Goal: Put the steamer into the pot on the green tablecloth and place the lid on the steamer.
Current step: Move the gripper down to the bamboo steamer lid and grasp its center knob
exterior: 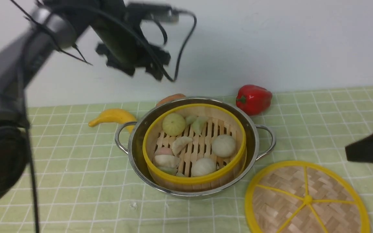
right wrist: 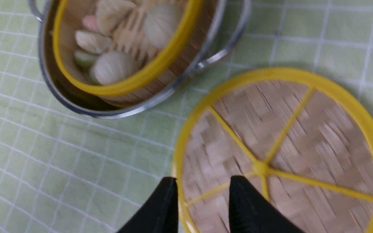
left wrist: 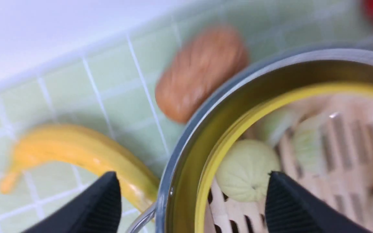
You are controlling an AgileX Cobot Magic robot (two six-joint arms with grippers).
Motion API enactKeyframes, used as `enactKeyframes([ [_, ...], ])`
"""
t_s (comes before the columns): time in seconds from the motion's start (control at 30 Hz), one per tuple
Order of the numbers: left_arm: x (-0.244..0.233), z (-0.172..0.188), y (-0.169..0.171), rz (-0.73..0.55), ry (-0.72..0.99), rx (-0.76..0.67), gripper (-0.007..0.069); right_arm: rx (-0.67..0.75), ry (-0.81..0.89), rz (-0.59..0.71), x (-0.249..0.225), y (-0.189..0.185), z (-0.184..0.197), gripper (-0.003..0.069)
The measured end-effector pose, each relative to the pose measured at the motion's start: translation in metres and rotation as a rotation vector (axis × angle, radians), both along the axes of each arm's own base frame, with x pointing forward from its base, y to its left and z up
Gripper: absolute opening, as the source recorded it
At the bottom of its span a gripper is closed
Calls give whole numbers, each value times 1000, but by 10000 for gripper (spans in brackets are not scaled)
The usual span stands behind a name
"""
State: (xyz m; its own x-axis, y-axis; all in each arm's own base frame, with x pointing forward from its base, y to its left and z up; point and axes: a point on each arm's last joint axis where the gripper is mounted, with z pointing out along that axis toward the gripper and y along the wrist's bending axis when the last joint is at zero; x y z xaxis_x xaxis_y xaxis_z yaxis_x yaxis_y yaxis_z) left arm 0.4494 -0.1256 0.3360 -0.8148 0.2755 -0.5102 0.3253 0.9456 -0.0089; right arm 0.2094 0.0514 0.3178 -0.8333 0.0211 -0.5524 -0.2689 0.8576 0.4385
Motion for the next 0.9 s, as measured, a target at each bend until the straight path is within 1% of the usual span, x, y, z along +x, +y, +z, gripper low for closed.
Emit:
enactKeyframes([
  [0.03,-2,4,0,0,-9,-2,559,2,-8,11,1,3,2,242],
  [0.07,-18,37,4,-1,-78,-21,564,14,-24,59,8,17,8,242],
  [0.17,-46,83,12,-1,-179,-49,564,8,3,126,18,44,11,242],
  [0.23,-71,117,19,-1,-261,-71,545,-63,70,133,26,58,-1,242],
  [0.3,-102,151,27,-3,-348,-92,510,-178,132,118,32,63,-18,242],
  [0.33,-115,164,31,-4,-384,-101,482,-248,167,92,37,62,-28,242],
  [0.37,-118,167,32,-4,-392,-103,475,-260,177,82,38,62,-30,242],
  [0.4,-148,191,39,-8,-459,-123,420,-344,214,36,45,59,-43,242],
  [0.47,-191,215,49,-29,-535,-150,286,-446,245,1,55,55,-60,242],
  [0.5,-206,220,53,-38,-553,-157,245,-470,255,1,58,54,-65,242],
  [0.57,-234,224,59,-61,-575,-163,130,-491,275,-1,63,55,-75,242],
  [0.6,-255,222,63,-78,-574,-163,48,-501,289,4,67,57,-82,242],
  [0.63,-269,217,66,-91,-568,-158,13,-505,297,7,69,58,-87,242],
  [0.7,-292,203,72,-106,-544,-144,-19,-510,306,12,73,60,-95,242],
  [0.73,-295,201,73,-107,-541,-142,-20,-510,309,13,74,60,-97,242],
  [0.77,-311,186,77,-109,-526,-137,-22,-510,320,15,77,62,-103,242],
  [0.9,-346,146,87,-87,-625,-169,-22,-505,338,16,82,65,-116,242],
])
